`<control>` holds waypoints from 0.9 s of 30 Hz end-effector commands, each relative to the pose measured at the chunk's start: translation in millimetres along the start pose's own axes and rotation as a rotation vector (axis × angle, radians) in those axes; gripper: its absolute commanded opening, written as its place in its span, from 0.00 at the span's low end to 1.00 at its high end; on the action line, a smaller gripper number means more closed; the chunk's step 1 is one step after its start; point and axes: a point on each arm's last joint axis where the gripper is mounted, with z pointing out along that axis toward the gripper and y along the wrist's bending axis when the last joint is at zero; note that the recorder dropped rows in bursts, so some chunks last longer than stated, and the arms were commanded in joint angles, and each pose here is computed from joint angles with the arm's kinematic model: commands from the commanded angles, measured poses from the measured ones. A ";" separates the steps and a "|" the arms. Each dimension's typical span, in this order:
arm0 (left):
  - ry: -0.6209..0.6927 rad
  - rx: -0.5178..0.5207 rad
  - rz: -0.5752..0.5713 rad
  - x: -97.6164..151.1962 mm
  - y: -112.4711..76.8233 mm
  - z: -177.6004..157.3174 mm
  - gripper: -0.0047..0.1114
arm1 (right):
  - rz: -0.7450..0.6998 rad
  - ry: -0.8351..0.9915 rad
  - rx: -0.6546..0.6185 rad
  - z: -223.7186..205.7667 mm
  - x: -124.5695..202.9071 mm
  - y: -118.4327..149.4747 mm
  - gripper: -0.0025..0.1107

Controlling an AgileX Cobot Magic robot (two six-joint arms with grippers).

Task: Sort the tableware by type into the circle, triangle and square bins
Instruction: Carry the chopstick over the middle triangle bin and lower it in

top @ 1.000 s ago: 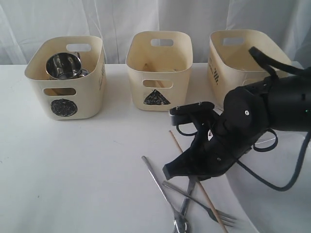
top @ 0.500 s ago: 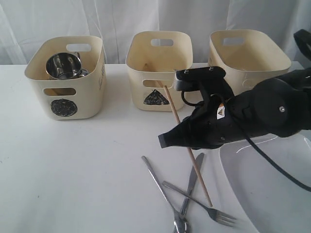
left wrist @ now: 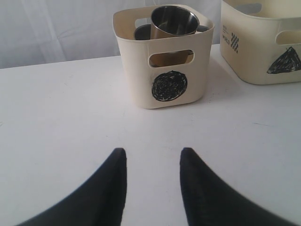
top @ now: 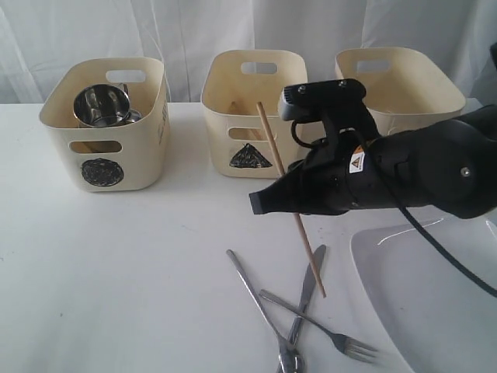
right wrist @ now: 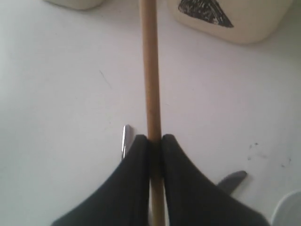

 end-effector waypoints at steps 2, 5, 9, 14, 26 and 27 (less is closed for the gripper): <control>-0.008 -0.002 -0.004 0.3 0.1 -0.1 0.41 | -0.046 -0.092 0.001 -2.9 -8.0 0.1 0.02; -0.008 -0.002 -0.004 0.3 0.1 -0.1 0.41 | -0.123 -0.148 0.007 -3.5 -13.0 0.1 0.02; -0.008 -0.002 -0.004 0.3 0.1 -0.1 0.41 | -0.121 -0.283 0.013 -6.1 -25.0 0.3 0.02; -0.008 -0.002 -0.004 0.3 0.1 -0.1 0.41 | -0.234 -0.400 0.041 -2.1 -48.5 1.8 0.02; -0.008 -0.002 -0.004 0.3 0.1 -0.1 0.41 | -0.289 -0.509 0.075 4.2 -69.1 0.5 0.02; -0.008 -0.002 -0.004 0.3 0.1 -0.1 0.41 | -0.287 -0.512 0.077 4.1 -69.5 -0.3 0.02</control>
